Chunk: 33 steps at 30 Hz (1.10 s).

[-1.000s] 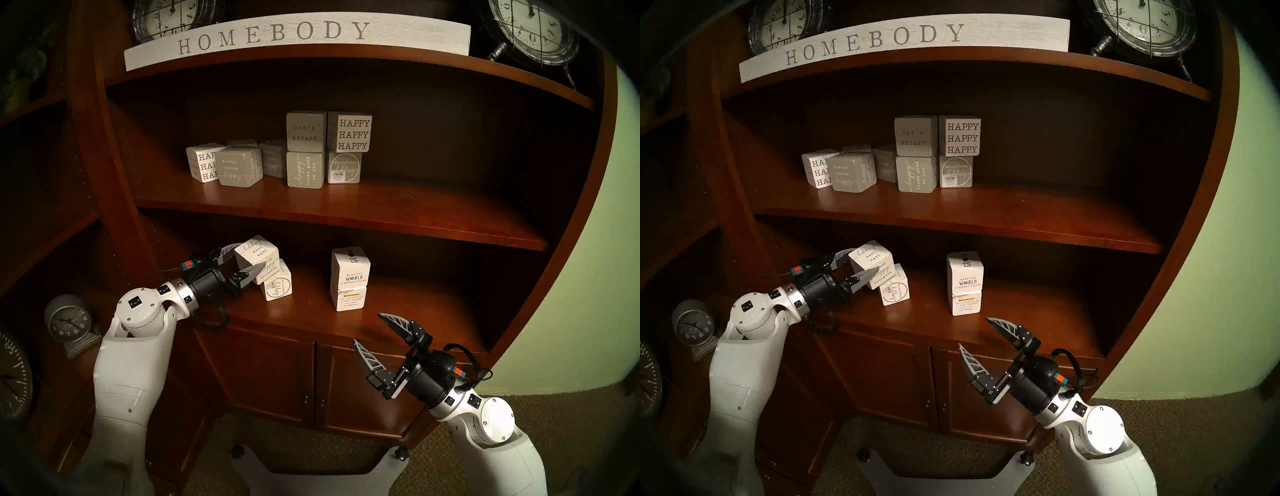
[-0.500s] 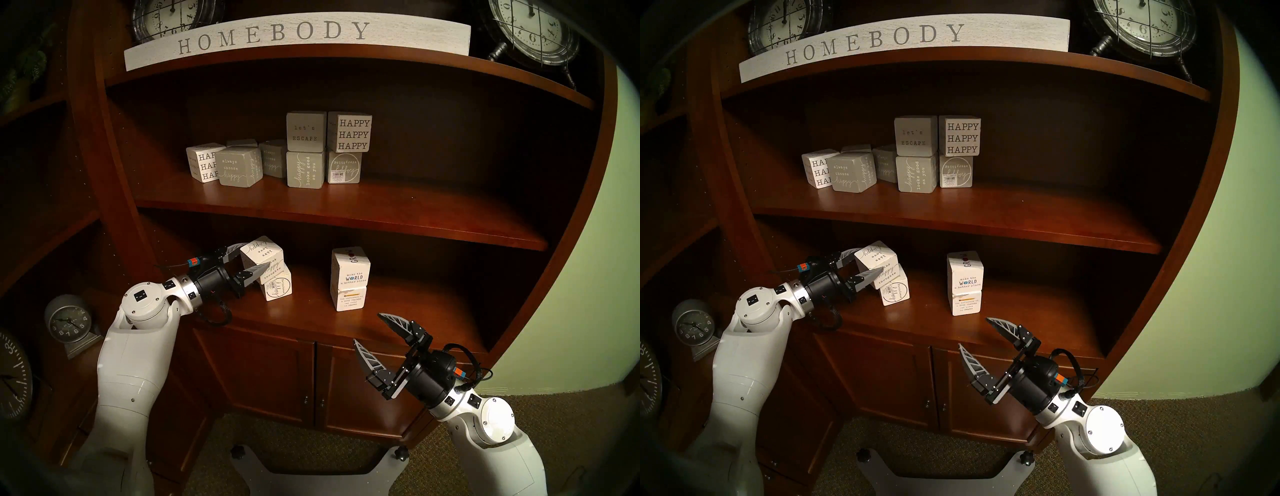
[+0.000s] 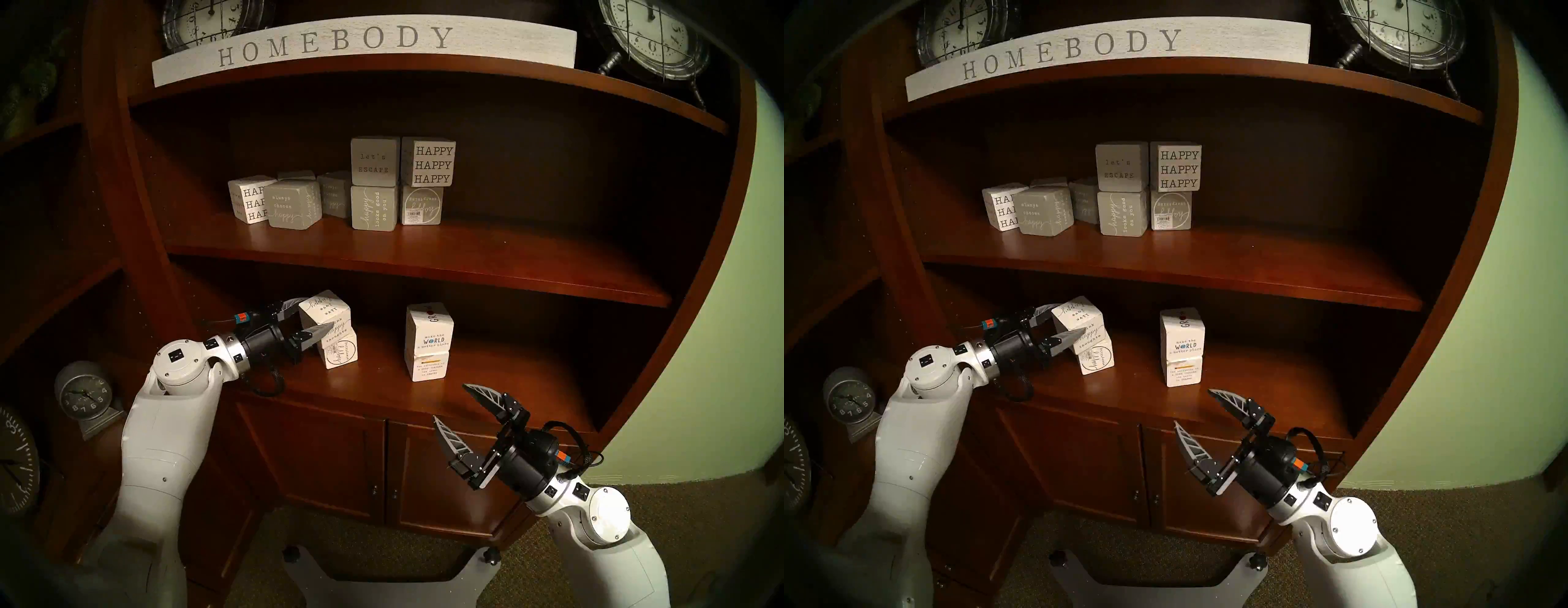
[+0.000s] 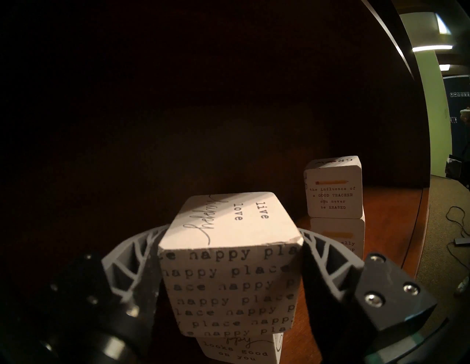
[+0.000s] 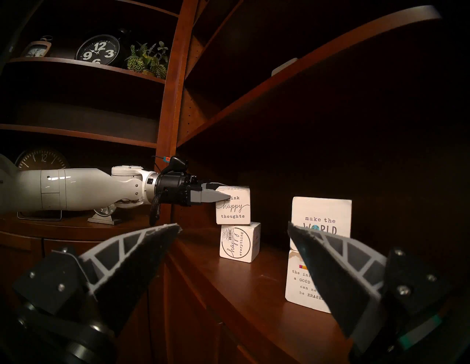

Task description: Stack four cubes vertically into two groups

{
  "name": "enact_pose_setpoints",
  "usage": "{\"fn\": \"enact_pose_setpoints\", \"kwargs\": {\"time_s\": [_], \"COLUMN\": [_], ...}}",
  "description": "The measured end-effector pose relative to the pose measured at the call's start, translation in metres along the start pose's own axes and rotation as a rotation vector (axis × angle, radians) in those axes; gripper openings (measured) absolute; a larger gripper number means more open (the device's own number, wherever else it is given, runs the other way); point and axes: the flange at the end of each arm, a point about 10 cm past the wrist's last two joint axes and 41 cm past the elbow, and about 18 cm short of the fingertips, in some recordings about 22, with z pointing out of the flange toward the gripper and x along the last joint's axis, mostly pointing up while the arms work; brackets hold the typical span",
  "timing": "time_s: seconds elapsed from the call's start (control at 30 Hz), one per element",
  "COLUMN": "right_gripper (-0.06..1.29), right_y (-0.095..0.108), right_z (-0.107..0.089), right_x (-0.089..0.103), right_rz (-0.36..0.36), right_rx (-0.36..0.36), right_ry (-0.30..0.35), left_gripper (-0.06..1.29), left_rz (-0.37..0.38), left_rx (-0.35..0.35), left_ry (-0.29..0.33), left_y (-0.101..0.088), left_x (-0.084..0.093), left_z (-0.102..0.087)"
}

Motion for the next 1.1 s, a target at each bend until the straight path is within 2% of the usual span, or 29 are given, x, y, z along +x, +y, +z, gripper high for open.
{"fn": "enact_pose_setpoints", "kwargs": {"time_s": [0.53,1.1], "right_gripper": [1.19,1.19], "right_y": [0.0,0.0], "right_z": [0.0,0.0], "right_x": [0.0,0.0], "right_rz": [0.0,0.0], "right_rx": [0.0,0.0], "right_ry": [0.0,-0.001], "left_gripper": [0.84,0.84], "left_rz": [0.003,0.002], "left_rx": [-0.024,-0.041], "left_ry": [-0.005,-0.01], "left_y": [-0.007,-0.01], "left_x": [0.0,-0.001], "left_z": [0.009,0.011]}}
